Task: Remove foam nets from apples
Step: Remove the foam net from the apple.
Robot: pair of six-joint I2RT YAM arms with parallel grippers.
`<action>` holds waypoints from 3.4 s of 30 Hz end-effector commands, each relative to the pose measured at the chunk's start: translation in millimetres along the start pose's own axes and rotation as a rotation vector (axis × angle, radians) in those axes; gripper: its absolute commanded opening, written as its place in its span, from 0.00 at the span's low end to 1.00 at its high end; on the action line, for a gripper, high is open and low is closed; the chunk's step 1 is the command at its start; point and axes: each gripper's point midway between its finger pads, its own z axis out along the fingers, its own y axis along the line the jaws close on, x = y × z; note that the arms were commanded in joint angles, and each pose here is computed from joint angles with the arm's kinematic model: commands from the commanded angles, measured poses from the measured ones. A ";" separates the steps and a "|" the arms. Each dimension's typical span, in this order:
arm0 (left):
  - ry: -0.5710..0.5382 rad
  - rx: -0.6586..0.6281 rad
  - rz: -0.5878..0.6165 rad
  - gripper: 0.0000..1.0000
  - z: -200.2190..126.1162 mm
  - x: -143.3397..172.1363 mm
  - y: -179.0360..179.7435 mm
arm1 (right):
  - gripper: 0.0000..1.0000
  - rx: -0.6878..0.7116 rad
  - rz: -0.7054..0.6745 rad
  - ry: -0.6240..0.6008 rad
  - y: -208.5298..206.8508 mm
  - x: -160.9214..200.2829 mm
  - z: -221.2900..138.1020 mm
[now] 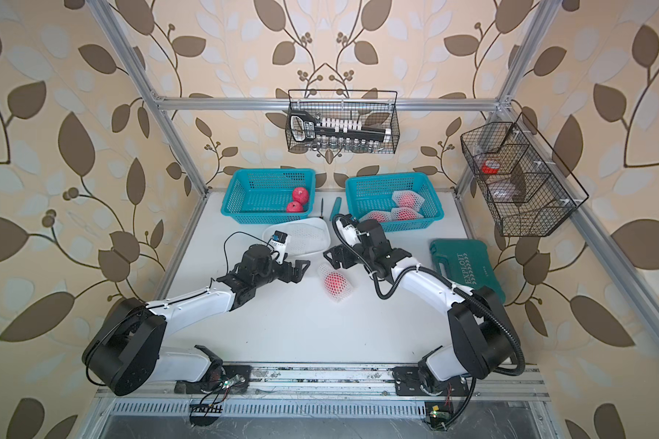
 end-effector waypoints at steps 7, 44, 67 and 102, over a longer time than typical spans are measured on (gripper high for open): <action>-0.041 0.020 0.015 0.99 -15.6 -6.2 -6.6 | 0.81 0.108 -0.045 0.408 -1.4 53.4 17.8; -0.111 -0.150 0.040 0.99 -44.5 2.5 23.2 | 0.31 0.125 -0.153 0.617 12.7 78.5 95.2; -0.117 -0.183 0.056 0.99 -41.2 -16.9 24.8 | 0.00 -0.203 -0.157 0.167 65.5 21.6 65.1; -0.410 -0.165 0.097 0.99 -87.4 -133.0 -1.7 | 0.00 -0.352 0.000 -0.347 64.1 -94.6 -17.3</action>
